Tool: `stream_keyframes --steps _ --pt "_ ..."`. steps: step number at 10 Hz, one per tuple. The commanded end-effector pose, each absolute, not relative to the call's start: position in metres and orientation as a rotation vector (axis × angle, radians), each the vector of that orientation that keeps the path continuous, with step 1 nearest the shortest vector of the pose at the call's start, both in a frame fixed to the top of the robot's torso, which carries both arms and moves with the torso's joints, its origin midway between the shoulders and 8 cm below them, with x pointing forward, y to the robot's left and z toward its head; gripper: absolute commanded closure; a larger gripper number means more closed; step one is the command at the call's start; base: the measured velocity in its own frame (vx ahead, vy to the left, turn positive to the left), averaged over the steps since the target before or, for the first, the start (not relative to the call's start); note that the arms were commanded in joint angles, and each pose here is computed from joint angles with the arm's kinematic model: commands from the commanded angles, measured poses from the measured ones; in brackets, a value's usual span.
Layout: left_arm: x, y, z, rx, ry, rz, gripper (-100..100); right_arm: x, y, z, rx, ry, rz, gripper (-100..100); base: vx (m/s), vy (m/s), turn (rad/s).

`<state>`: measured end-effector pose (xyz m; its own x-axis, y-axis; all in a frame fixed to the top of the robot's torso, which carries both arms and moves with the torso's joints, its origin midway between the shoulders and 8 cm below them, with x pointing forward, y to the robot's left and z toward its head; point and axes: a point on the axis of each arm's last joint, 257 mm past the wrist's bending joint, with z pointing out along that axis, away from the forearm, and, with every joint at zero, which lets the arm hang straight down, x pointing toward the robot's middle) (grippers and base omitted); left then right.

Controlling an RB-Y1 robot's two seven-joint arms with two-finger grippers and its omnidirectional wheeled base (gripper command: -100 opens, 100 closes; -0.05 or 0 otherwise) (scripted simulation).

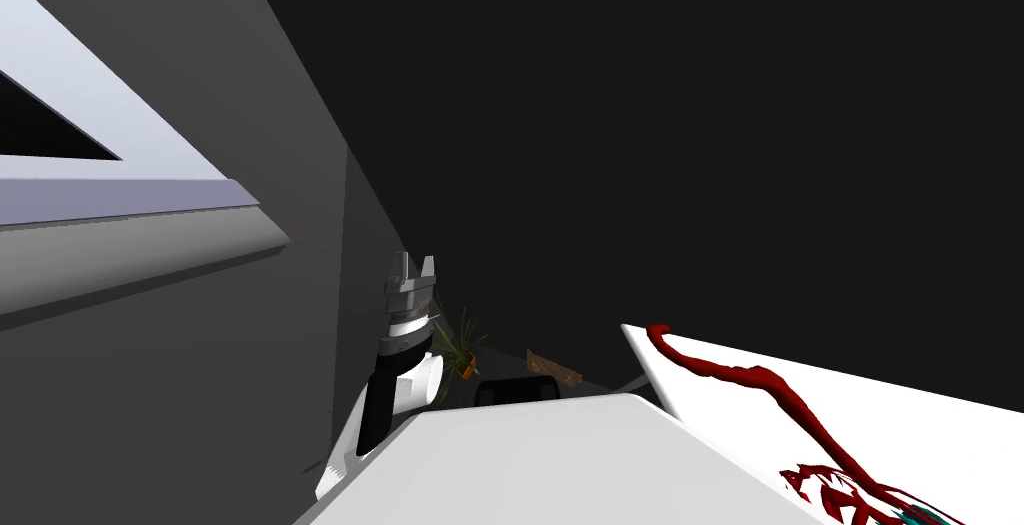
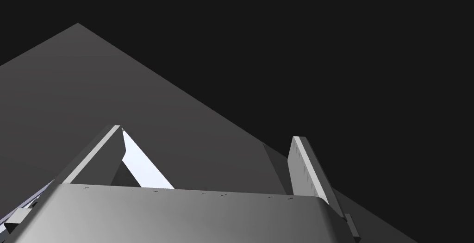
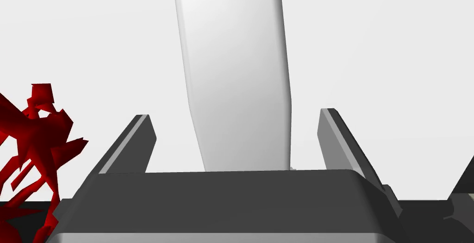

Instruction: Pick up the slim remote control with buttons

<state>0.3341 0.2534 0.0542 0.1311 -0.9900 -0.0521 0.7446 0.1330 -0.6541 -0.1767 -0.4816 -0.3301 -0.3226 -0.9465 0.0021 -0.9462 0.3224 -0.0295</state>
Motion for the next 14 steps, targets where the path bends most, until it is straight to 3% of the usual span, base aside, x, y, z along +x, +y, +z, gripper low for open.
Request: stream_keyframes --steps 1,5,6,10,11,12,14 --pt "0.334 0.253 0.054 -0.547 0.552 -1.354 0 -0.179 -0.485 -0.338 -1.808 2.551 -0.042 -100 -0.011 0.035 0.062" --pt "0.334 0.253 0.054 -0.547 0.552 -1.354 0 -0.180 -0.489 -0.346 -1.797 2.560 -0.044 -100 -0.009 0.024 0.033" --pt "0.334 0.253 0.054 -0.547 0.552 -1.354 0 -0.181 -0.490 -0.346 -1.796 2.561 -0.044 100 0.000 0.000 0.000" --pt "0.334 0.253 0.054 -0.547 0.552 -1.354 0 -0.181 -0.489 -0.346 -1.796 2.561 -0.042 100 0.000 0.000 0.000" --pt "0.334 0.253 0.054 -0.547 0.552 -1.354 0 -0.181 -0.489 -0.346 -1.796 2.561 -0.042 0 0.000 0.000 0.000" --pt "0.334 0.253 0.054 -0.547 0.552 -1.354 0 -0.180 -0.486 -0.340 -1.805 2.554 -0.043 100 0.008 -0.019 -0.069" --pt "0.334 0.253 0.054 -0.547 0.552 -1.354 0 -0.178 -0.483 -0.333 -1.815 2.546 -0.041 100 0.011 -0.035 -0.053"
